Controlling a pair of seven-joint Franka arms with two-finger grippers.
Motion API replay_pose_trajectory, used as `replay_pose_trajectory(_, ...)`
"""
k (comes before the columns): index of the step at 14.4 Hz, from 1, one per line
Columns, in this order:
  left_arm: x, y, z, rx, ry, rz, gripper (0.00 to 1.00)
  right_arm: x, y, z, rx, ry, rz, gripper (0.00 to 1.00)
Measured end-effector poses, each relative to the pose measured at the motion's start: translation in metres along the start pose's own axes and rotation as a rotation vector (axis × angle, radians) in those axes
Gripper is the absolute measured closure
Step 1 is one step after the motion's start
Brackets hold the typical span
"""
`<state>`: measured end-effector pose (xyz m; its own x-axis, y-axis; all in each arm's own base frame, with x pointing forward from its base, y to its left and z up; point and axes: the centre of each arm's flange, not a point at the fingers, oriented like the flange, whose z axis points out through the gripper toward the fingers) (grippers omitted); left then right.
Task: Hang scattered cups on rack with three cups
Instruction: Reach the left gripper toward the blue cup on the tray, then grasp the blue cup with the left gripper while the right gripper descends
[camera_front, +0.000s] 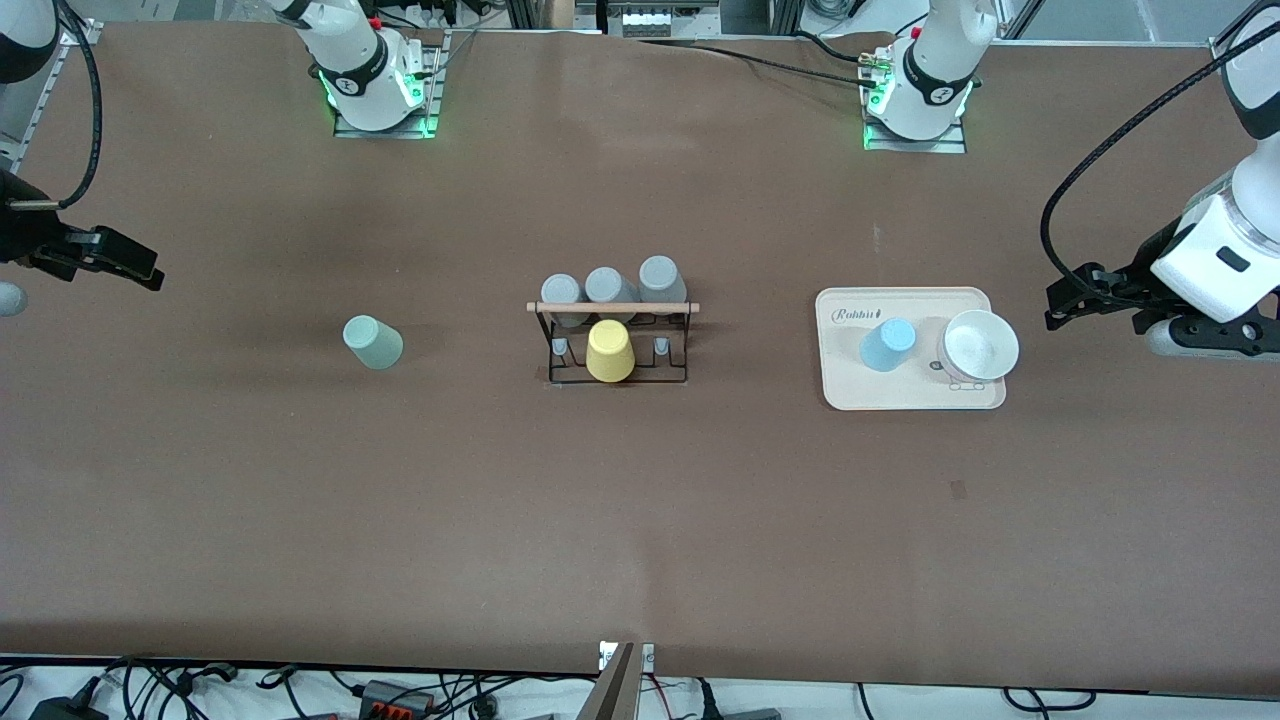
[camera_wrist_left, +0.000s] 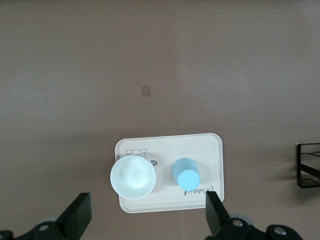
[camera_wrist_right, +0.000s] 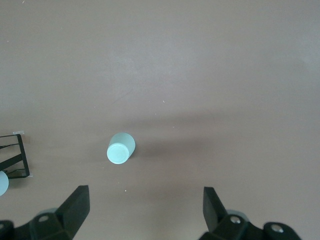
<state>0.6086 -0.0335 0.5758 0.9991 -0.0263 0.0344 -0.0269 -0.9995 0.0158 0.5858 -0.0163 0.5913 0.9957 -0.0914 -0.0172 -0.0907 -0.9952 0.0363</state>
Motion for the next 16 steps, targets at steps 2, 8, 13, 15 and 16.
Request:
replay_pose_trajectory(2, 0.001, 0.001, 0.003, 0.0, -0.005, 0.001, 0.0, 0.001, 0.0, 0.002, 0.0, -0.003, -0.038, 0.0)
replay_pose_trajectory(8, 0.013, 0.013, 0.05, -0.001, -0.081, 0.022, 0.0, 0.015, -0.004, 0.039, 0.003, -0.067, -0.186, 0.0)
replay_pose_trajectory(13, 0.031, 0.029, 0.146, -0.002, -0.227, 0.049, 0.0, 0.025, -0.008, 0.07, 0.007, -0.121, -0.208, 0.0)
replay_pose_trajectory(15, 0.03, 0.044, 0.177, -0.001, -0.275, 0.07, 0.0, 0.023, -0.012, 0.072, 0.008, -0.138, -0.214, 0.0)
replay_pose_trajectory(16, 0.028, 0.049, 0.188, 0.0, -0.287, 0.077, 0.0, 0.022, -0.013, 0.073, 0.008, -0.148, -0.216, 0.0)
